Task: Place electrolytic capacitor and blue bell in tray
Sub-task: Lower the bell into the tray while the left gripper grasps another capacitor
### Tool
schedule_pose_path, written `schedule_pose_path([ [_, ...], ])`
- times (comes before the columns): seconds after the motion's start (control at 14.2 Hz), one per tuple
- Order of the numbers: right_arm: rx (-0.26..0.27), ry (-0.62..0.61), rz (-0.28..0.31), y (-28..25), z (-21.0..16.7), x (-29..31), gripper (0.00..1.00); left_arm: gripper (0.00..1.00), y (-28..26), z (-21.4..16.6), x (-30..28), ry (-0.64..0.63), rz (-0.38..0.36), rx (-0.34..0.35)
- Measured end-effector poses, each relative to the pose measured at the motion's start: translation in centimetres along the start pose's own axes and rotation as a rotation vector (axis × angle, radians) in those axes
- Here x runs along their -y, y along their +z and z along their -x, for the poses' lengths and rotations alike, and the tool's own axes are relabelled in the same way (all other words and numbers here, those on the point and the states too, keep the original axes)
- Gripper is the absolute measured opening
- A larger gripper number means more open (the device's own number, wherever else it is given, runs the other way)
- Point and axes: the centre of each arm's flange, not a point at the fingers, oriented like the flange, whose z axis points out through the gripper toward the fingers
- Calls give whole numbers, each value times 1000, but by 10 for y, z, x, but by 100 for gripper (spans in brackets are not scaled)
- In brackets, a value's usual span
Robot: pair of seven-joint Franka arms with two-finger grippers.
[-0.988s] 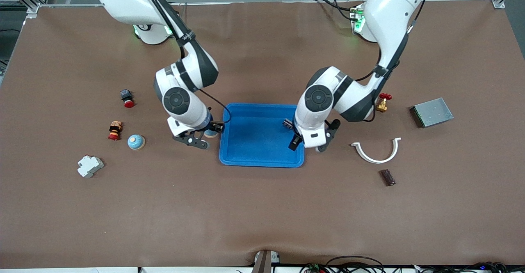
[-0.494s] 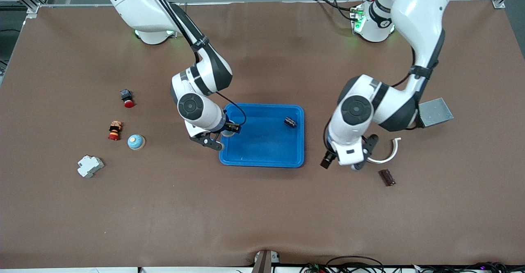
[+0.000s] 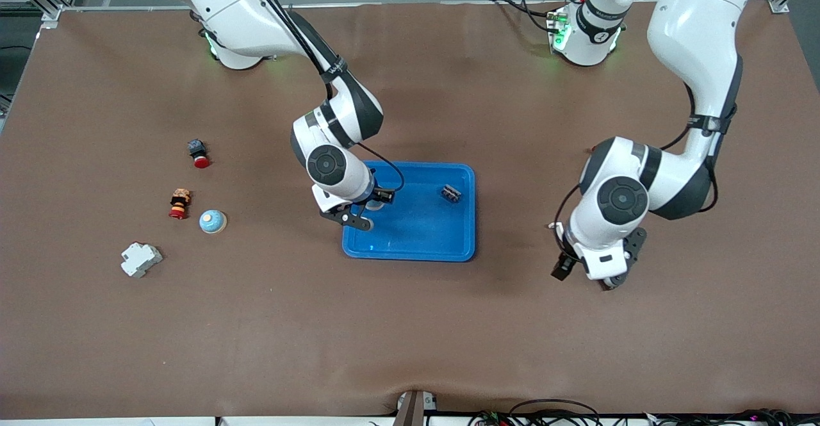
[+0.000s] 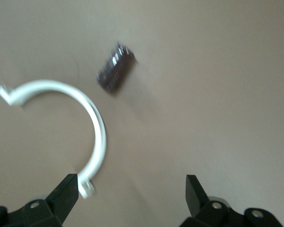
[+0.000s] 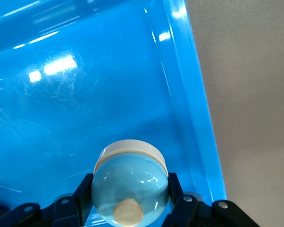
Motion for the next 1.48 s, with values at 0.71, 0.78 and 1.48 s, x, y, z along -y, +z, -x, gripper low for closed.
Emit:
schedule_pose_path([
  [0.71,-5,-5,1,18,1,3,66,100,68,-95,39,244,-17,-30],
  [0.78,-5,-5,2,18,1,3,66,100,72,-95,39,262,-10,-30],
  [1.48,-5,-16,6,26,7,7,70,63,110,-90,38,368,2,-6],
])
